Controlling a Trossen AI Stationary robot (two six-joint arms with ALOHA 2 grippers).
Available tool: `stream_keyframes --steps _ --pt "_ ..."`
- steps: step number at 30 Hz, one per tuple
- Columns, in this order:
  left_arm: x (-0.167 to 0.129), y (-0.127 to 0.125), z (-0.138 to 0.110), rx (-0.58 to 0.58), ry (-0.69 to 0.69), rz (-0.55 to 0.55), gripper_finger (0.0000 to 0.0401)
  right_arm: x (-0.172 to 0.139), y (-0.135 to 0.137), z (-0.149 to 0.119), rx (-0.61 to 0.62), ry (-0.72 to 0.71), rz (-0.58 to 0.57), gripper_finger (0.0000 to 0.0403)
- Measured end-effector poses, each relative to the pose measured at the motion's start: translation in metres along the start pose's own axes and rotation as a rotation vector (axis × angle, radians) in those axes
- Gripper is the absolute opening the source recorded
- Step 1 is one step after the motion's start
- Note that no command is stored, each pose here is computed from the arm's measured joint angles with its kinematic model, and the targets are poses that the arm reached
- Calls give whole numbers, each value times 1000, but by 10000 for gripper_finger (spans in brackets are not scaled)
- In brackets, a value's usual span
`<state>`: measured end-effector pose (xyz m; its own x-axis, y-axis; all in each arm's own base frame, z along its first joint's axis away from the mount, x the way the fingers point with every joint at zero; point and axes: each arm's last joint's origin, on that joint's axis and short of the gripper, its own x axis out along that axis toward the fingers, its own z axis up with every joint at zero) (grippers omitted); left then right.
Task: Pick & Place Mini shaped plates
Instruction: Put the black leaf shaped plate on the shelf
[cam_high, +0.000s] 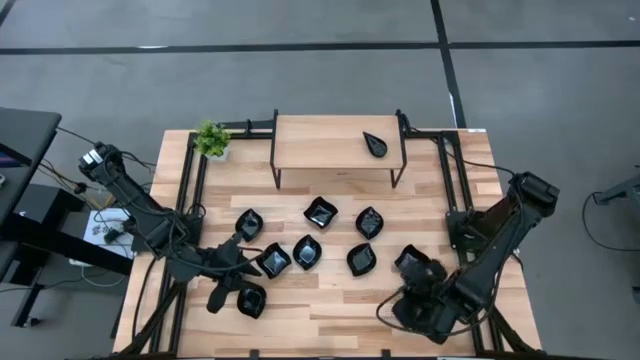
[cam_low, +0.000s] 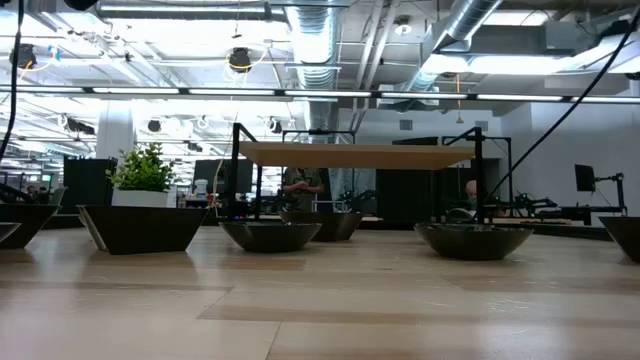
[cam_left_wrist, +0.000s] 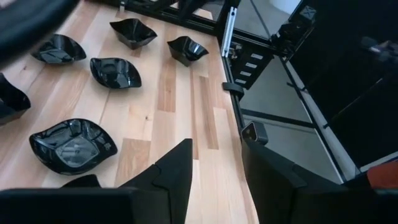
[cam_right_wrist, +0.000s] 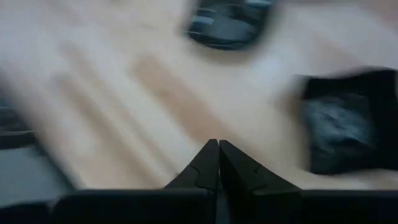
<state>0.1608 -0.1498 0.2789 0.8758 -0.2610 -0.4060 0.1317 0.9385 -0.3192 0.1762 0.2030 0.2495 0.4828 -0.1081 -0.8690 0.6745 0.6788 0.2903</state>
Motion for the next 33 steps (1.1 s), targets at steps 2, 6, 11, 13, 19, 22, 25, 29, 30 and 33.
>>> stream_keyframes --steps 2,6,11,13,19,22,25,29,30,33 --pt "0 0 0 0 -3 4 140 -4 -9 2 52 -2 -102 8" --pt "0 0 1 -4 -22 21 140 -7 -24 8 178 -46 -257 8" --pt "0 0 2 -5 -29 26 140 -7 -31 22 231 92 -350 8" --pt "0 1 2 -4 -35 36 140 -9 -35 32 212 124 -337 8" --pt "1 3 3 -4 -62 80 140 -24 -50 70 158 104 -243 8" --pt "0 4 3 -4 -74 99 140 -32 -60 89 140 54 -198 8" --pt "0 4 4 -3 -86 123 140 -40 -72 107 130 -3 -177 8" --pt "0 6 4 -6 -115 167 140 -45 -86 128 148 -66 -176 8" --pt "0 6 5 -7 -124 179 140 -45 -88 132 152 -90 -178 8" --pt "1 9 6 -16 -148 220 140 -43 -93 144 126 -126 -190 8"
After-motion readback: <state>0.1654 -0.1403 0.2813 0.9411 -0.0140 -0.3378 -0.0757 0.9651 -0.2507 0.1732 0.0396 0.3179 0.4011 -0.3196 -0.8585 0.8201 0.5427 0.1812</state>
